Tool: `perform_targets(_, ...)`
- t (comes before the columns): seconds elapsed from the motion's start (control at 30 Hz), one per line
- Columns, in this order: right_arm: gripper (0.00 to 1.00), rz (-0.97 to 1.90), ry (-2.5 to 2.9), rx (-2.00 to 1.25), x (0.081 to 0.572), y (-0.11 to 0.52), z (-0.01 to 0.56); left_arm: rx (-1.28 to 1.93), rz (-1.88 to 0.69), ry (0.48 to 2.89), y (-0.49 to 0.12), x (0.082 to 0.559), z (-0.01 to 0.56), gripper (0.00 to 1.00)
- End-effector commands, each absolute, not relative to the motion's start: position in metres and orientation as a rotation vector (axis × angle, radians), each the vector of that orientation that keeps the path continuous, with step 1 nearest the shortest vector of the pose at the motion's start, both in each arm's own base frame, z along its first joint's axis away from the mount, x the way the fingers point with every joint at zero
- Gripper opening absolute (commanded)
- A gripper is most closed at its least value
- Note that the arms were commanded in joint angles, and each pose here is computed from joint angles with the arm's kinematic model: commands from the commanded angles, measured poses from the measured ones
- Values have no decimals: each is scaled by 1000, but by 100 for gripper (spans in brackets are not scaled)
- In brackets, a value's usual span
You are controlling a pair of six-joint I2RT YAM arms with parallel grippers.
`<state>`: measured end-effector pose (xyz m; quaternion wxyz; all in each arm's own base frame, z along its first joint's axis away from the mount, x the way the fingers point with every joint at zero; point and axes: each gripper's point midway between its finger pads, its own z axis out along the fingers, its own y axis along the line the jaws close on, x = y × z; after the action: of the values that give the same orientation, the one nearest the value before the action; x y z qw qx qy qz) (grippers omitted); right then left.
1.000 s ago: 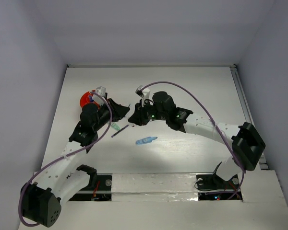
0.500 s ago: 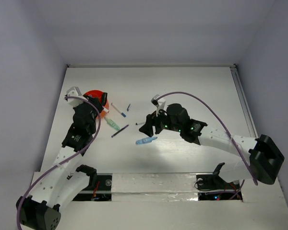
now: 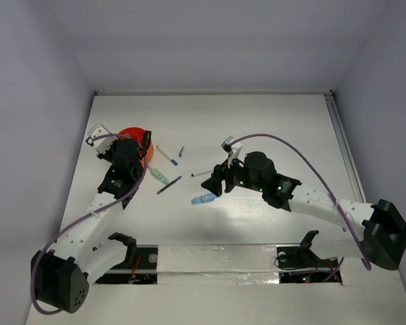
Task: Sort the stationery into containers
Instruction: Place the pen in the storage box.
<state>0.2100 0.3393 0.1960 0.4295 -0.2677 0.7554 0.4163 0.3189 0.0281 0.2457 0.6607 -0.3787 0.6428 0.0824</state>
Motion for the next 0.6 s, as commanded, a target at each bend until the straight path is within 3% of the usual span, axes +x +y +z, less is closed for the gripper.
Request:
perform_targets(0.0, 67, 1027, 1817, -648, 215, 341, 210, -904, 271, 1366, 41, 321, 255, 0)
perform_targets(0.57, 67, 1067, 1821, -656, 210, 344, 206, -885, 377, 1383, 47, 352, 223, 0)
